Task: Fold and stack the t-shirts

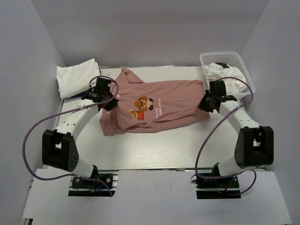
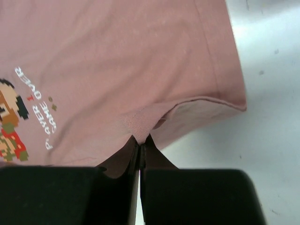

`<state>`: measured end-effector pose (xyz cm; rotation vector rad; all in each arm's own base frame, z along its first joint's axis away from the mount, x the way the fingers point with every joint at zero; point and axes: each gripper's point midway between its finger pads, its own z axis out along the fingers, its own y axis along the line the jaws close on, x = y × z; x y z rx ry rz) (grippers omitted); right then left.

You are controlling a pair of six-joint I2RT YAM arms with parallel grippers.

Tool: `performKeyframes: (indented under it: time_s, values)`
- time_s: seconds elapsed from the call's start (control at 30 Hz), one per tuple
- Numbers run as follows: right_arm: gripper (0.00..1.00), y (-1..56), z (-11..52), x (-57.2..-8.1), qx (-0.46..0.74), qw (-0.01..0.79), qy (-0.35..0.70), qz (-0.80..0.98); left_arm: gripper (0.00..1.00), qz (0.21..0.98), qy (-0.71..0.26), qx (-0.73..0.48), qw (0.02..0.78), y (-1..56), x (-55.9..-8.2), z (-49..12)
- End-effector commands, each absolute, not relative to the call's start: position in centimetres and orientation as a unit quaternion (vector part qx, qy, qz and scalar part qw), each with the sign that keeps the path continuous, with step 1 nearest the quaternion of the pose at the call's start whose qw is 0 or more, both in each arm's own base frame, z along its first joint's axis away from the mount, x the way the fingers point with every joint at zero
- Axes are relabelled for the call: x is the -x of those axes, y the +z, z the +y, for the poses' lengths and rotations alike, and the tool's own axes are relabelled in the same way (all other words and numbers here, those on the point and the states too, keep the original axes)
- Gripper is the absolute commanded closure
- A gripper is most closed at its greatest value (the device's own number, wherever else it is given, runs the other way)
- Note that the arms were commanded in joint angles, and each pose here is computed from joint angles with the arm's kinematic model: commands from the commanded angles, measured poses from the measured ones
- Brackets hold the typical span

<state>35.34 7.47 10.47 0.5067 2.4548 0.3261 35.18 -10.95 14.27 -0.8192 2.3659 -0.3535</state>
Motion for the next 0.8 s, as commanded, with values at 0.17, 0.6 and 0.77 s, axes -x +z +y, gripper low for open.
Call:
performKeyframes:
  time_s: [0.17, 0.6, 0.77]
  values:
    - [1.00, 12.5, 6.7, -42.3, -0.204, 0.347, 0.102, 0.910, 1.00, 0.882, -0.085, 0.286, 0.363, 15.8, -41.8, -9.3]
    - [1.00, 10.8, 4.6, -46.8, -0.178, 0.379, 0.034, 0.908, 1.00, 0.879, -0.071, 0.132, 0.453, 13.8, -52.2, -10.5]
    - [1.00, 9.6, 4.9, -47.4, -0.168, 0.369, 0.032, 0.913, 1.00, 0.878, -0.103, 0.046, 0.465, 13.4, -54.9, -12.9]
